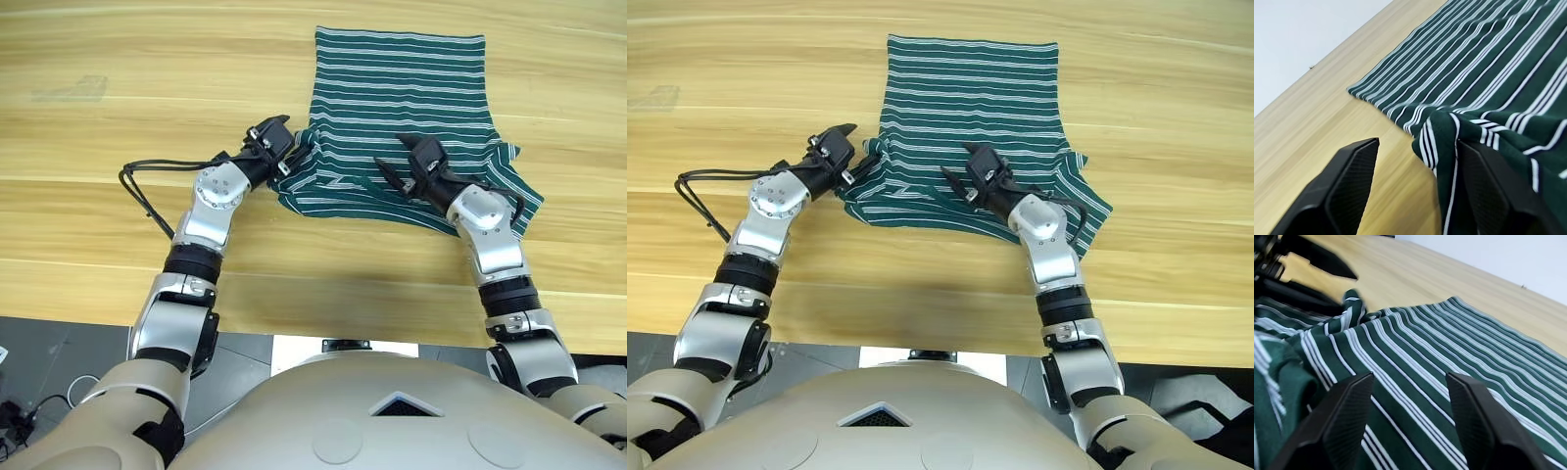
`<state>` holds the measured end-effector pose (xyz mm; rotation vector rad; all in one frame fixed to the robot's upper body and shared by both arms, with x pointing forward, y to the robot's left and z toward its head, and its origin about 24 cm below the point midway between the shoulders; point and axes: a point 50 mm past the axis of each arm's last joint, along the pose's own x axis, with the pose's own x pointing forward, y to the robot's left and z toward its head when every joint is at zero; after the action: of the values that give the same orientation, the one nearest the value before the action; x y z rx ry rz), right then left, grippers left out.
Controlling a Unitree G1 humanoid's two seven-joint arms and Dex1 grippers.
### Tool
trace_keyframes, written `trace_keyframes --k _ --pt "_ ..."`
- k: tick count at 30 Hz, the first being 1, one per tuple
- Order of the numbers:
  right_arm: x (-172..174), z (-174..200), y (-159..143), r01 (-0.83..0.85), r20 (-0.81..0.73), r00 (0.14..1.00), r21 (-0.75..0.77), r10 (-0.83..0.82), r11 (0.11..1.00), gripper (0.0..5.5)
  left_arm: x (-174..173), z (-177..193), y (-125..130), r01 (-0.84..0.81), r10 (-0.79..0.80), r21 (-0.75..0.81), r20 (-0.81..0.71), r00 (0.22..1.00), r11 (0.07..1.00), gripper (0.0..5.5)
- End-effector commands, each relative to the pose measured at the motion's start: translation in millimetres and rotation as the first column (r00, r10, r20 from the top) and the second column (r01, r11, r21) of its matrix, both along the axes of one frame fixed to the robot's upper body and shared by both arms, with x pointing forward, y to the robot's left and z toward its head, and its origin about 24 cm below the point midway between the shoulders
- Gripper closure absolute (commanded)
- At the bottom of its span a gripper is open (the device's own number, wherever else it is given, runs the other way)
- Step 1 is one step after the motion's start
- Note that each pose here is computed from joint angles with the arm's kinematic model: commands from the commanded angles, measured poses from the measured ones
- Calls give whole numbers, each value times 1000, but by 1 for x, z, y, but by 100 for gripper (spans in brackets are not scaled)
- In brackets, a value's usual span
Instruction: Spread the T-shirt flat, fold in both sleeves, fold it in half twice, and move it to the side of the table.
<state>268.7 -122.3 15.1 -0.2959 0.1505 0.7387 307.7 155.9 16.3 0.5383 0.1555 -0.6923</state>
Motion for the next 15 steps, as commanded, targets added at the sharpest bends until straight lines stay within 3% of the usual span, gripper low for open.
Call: trace_keyframes --k 1,10,15 --pt "-13 -6 7 -61 -25 998 -43 60 997 277 -6 -6 2 25 -25 18 -20 999 1000 253" --pt "-56 -22 22 -222 -103 972 -94 212 970 277 -6 -14 9 -26 27 23 -42 999 999 253" --pt "-66 -25 16 -263 -146 958 -114 246 958 277 -13 -22 13 -61 61 3 -56 997 998 253"
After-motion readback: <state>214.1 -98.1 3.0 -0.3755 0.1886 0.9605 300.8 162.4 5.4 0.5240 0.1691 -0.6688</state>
